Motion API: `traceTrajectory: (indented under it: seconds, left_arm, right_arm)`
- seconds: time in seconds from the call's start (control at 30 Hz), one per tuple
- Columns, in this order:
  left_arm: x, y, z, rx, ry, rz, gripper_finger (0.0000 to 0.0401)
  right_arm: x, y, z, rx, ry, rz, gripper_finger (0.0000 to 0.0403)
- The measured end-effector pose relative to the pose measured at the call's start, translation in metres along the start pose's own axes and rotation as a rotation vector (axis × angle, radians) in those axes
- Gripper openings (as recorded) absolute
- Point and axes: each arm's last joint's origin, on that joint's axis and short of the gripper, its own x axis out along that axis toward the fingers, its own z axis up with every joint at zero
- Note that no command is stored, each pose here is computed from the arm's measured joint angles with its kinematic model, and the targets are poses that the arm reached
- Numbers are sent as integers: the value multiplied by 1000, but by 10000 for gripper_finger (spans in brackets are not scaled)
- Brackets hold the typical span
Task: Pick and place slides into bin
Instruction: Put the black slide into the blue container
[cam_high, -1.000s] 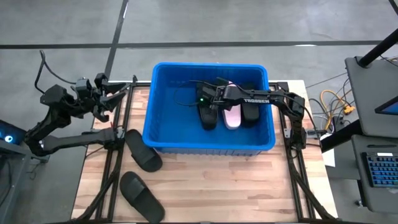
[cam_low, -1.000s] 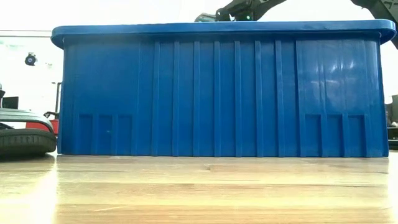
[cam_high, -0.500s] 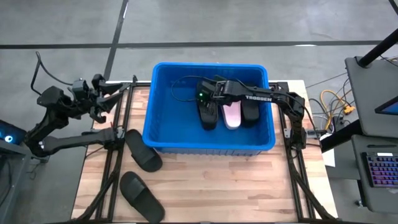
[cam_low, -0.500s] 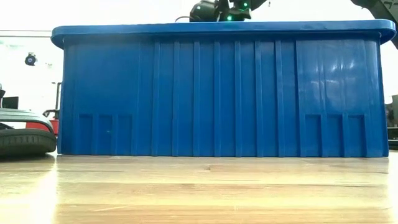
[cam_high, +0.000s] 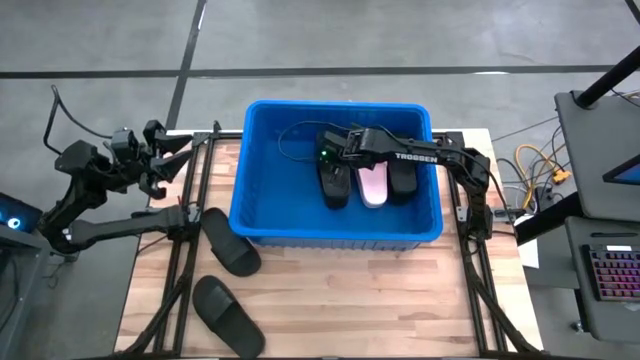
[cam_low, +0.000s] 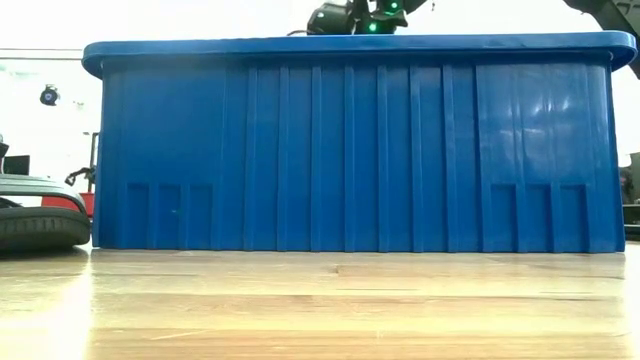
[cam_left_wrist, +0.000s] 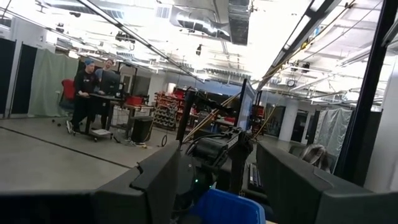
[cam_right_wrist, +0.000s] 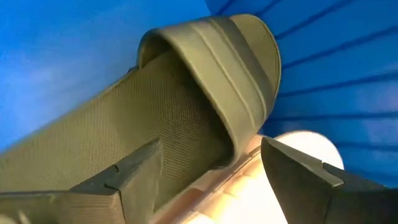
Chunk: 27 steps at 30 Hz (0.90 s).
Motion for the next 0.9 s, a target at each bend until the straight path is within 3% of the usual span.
traceTrajectory:
  seconds: [0.17,0.37,0.73,0.9]
  left_arm:
    - [-1,0,-1,0,7,-9,196]
    - [-1,-1,-1,7,12,-27,196]
    - [19,2,-9,74,81,-13,196]
    - [29,3,-13,-20,112,-2,196]
  right_arm:
    - [-7,-3,5,212,-24,3,248]
    - [-40,2,22,290,-132,40,219]
    - [-163,48,44,159,-519,225,144]
    - [-215,70,39,51,-744,299,105]
